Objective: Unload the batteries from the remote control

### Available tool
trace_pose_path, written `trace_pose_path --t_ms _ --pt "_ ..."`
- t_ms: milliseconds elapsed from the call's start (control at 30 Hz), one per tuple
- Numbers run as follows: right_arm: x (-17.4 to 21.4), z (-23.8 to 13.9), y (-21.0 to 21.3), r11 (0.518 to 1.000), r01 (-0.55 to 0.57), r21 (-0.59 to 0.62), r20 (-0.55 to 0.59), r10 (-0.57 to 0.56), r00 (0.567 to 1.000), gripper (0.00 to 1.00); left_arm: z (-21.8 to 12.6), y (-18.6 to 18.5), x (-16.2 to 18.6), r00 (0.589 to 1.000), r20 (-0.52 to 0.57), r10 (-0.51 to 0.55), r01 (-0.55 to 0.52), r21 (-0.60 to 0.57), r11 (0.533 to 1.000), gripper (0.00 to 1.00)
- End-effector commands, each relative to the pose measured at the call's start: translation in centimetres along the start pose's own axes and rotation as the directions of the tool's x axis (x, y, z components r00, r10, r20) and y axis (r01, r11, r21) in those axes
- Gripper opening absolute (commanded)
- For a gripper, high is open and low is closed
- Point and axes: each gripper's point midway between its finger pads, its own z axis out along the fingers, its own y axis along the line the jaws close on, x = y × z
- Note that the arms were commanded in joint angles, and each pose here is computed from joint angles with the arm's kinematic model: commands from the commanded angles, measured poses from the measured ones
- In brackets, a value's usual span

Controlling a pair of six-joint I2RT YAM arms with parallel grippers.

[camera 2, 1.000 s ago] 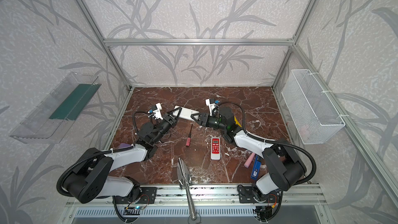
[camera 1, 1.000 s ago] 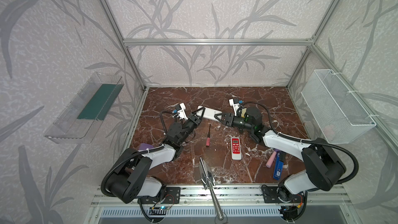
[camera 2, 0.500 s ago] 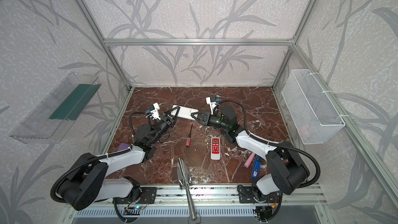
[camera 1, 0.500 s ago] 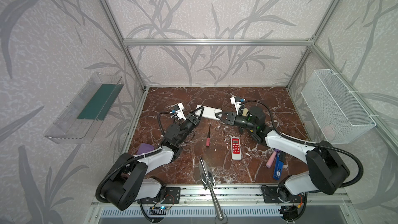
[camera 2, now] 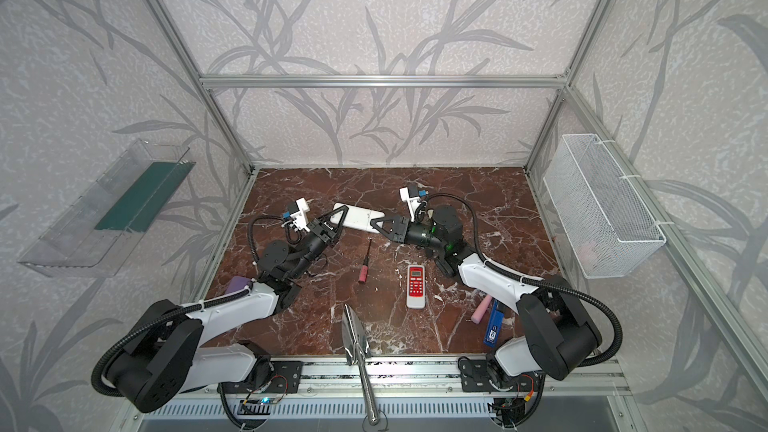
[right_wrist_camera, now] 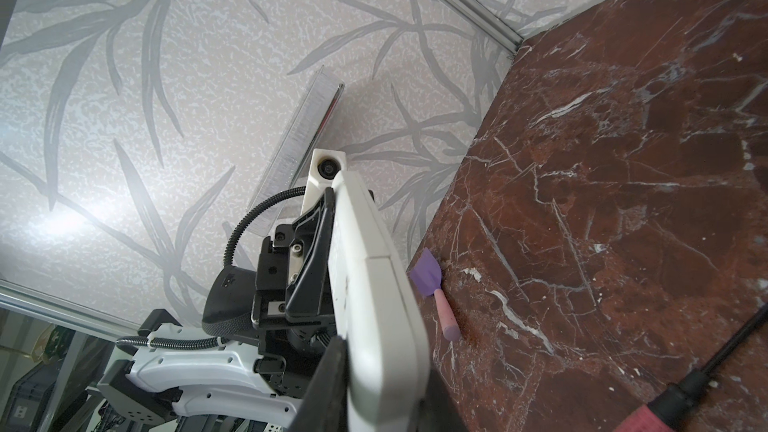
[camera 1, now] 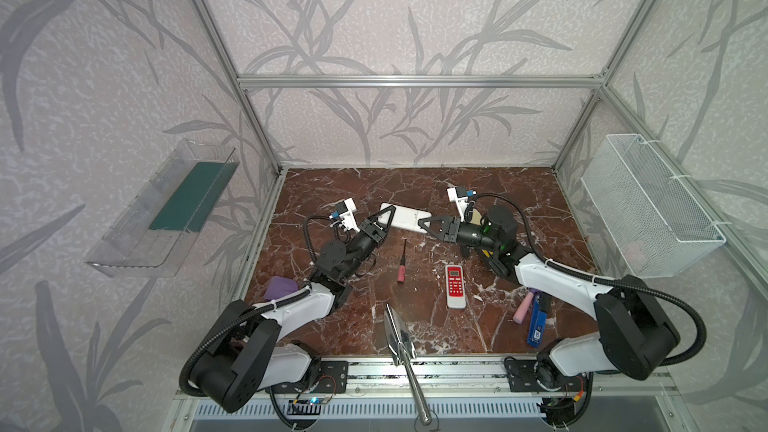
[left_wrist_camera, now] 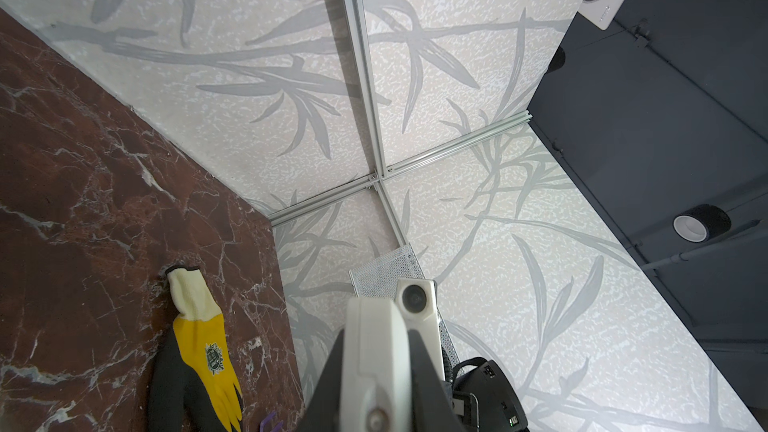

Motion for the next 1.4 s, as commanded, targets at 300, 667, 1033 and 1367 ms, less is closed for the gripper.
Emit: trace_pose_path --t_ms 300,667,1033,1367 --pt "-1.9 -0.7 -0.8 0.996 0.061 0.062 0.054 -0.065 0.996 0.33 0.1 -4.8 -1.3 1.0 0.023 -0.001 -0.002 0.136 0.991 0.0" --pt "-2.0 2.2 0.8 0.997 0.066 -0.041 0.02 -0.066 0.998 0.42 0.3 -4.6 -1.0 1.0 0.013 -0.014 0.012 0.15 0.989 0.0" --pt "-0.4 2.7 0.1 0.998 0.035 -0.044 -0.007 -0.036 0.999 0.3 0.0 -4.9 -1.5 0.999 0.036 -0.016 0.01 0.168 0.986 0.0" --pt "-0.5 0.2 -1.1 1.0 0.021 -0.002 0.012 -0.021 1.0 0.26 -0.7 -5.8 -2.7 0.997 0.07 -0.018 0.005 0.181 0.983 0.0"
